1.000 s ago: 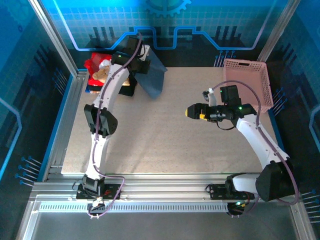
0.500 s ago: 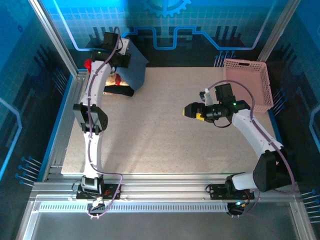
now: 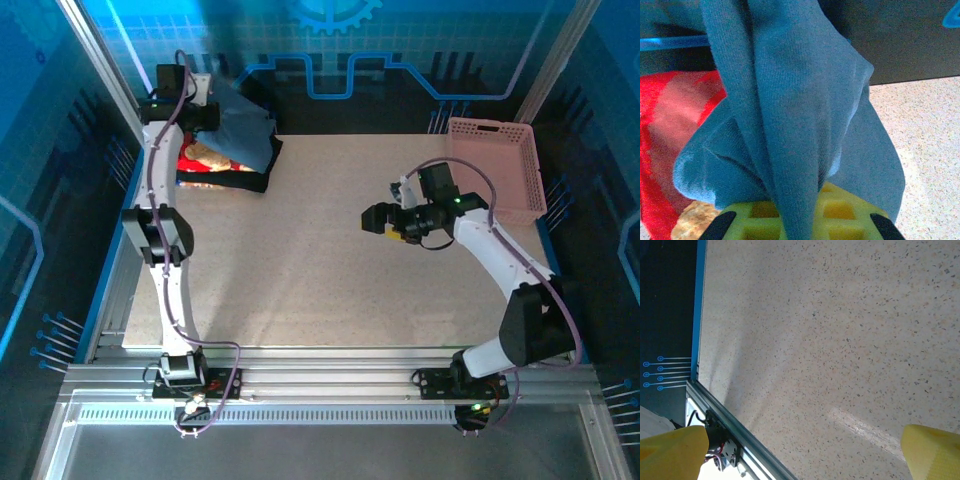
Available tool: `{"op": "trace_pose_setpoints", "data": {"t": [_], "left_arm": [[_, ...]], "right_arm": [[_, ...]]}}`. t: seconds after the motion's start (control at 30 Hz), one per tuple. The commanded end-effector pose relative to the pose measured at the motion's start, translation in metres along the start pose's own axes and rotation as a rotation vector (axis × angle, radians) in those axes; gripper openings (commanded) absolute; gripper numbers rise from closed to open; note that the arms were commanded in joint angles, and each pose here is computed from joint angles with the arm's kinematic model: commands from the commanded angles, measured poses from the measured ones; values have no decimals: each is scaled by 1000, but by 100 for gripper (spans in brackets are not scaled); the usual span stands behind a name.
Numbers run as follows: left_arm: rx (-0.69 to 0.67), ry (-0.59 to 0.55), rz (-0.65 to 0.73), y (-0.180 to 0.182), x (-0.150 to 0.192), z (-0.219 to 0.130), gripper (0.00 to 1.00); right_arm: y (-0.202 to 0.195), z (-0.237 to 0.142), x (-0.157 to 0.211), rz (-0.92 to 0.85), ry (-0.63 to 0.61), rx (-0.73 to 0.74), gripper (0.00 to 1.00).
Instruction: Fold and stack the t-shirts
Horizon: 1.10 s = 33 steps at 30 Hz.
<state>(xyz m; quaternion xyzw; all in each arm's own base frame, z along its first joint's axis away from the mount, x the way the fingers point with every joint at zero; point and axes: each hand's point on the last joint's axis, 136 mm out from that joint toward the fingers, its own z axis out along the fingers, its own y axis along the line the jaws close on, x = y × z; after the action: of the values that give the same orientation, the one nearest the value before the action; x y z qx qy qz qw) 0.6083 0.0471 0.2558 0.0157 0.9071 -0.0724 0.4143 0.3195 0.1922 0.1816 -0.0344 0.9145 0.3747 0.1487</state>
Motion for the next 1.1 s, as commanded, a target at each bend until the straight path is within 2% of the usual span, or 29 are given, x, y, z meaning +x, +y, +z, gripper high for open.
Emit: {"op": "trace_pose_setpoints", "data": {"t": [0.0, 0.2, 0.23, 0.27, 0.33, 0.37, 0.5, 0.67, 0.77, 0.87, 1.0, 1.07], "left_arm": [[44, -64, -36, 15, -12, -7, 0], [18, -52, -130, 65, 5, 13, 2], [12, -60, -167, 76, 7, 16, 22], [4, -65, -211, 88, 10, 20, 46], [10, -84, -278, 103, 11, 23, 75], [6, -101, -319, 111, 10, 22, 99], [20, -192, -423, 126, -13, 0, 99], [-55, -284, -483, 137, -42, -59, 99], [5, -362, -529, 120, -64, -105, 99], [80, -457, -517, 87, -80, -152, 99], [69, -516, -492, 52, -52, -190, 99], [60, -488, -493, 30, -24, -199, 99]], "right_arm": [[9, 3, 0, -5, 27, 10, 100], [14, 15, 1, -6, 76, 23, 100], [17, 17, 1, -10, 87, 19, 100], [20, 19, 1, -18, 94, 23, 100], [27, 21, 0, -39, 105, 25, 100], [32, 22, 0, -47, 115, 19, 100], [46, 25, -1, -88, 132, 14, 100], [62, 13, -7, -148, 92, 13, 100], [65, -5, -9, -184, 51, 28, 100], [59, -31, -13, -206, -14, 68, 100], [39, -79, -24, -191, -152, 107, 100], [21, -106, -26, -182, -229, 150, 100]]}}
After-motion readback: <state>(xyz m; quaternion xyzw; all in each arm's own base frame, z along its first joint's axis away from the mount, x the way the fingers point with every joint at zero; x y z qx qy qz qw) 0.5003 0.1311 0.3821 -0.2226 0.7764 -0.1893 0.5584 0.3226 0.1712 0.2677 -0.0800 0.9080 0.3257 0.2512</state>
